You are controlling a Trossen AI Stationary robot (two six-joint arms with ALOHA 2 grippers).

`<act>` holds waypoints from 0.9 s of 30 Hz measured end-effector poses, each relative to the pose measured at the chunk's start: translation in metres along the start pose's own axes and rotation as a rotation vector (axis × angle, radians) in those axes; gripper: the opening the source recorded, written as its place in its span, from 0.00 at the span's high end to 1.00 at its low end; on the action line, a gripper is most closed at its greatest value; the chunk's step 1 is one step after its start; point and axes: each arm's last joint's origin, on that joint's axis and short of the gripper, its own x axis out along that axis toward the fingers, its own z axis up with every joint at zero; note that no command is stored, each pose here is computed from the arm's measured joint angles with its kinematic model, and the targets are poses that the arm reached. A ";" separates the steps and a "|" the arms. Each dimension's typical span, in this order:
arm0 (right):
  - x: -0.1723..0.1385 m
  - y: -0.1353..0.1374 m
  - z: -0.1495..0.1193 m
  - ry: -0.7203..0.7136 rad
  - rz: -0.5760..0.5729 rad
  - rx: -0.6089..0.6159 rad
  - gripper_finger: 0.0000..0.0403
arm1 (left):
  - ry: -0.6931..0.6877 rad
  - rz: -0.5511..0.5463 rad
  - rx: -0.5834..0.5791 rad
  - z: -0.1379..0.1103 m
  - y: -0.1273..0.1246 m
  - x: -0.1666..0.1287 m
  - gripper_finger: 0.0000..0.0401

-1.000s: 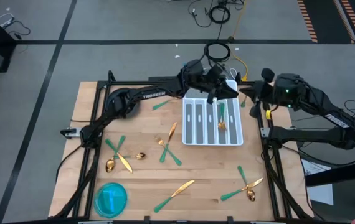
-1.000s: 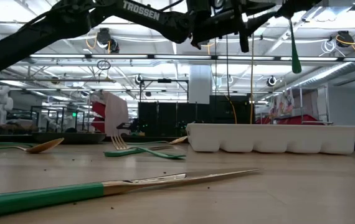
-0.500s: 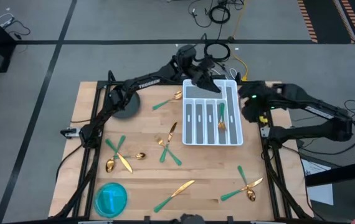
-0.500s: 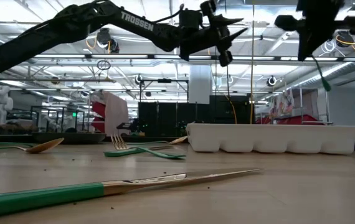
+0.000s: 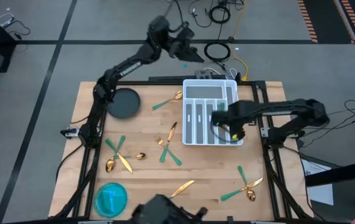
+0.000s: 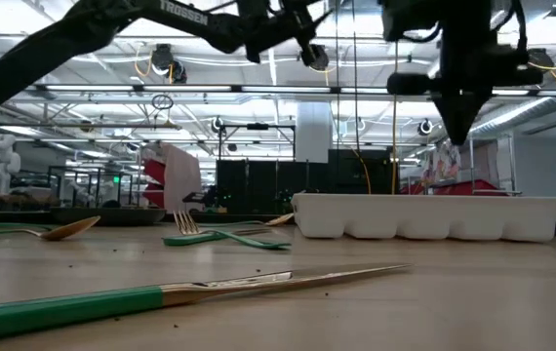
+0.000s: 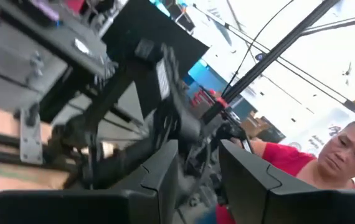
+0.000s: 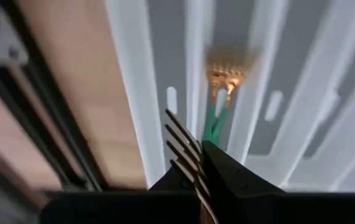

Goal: Sort silverware
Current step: Put the top green fork into the silverware tray

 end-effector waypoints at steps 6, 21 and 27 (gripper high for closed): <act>0.014 -0.021 0.028 0.070 0.047 -0.230 1.00 | -0.050 0.038 0.070 0.015 -0.033 -0.033 0.69; 0.047 -0.050 0.061 -0.010 0.087 -0.385 1.00 | -0.147 0.145 0.143 0.030 -0.064 -0.101 0.69; 0.061 -0.058 0.065 -0.016 0.122 -0.405 1.00 | -0.185 0.190 0.147 0.031 -0.064 -0.125 0.69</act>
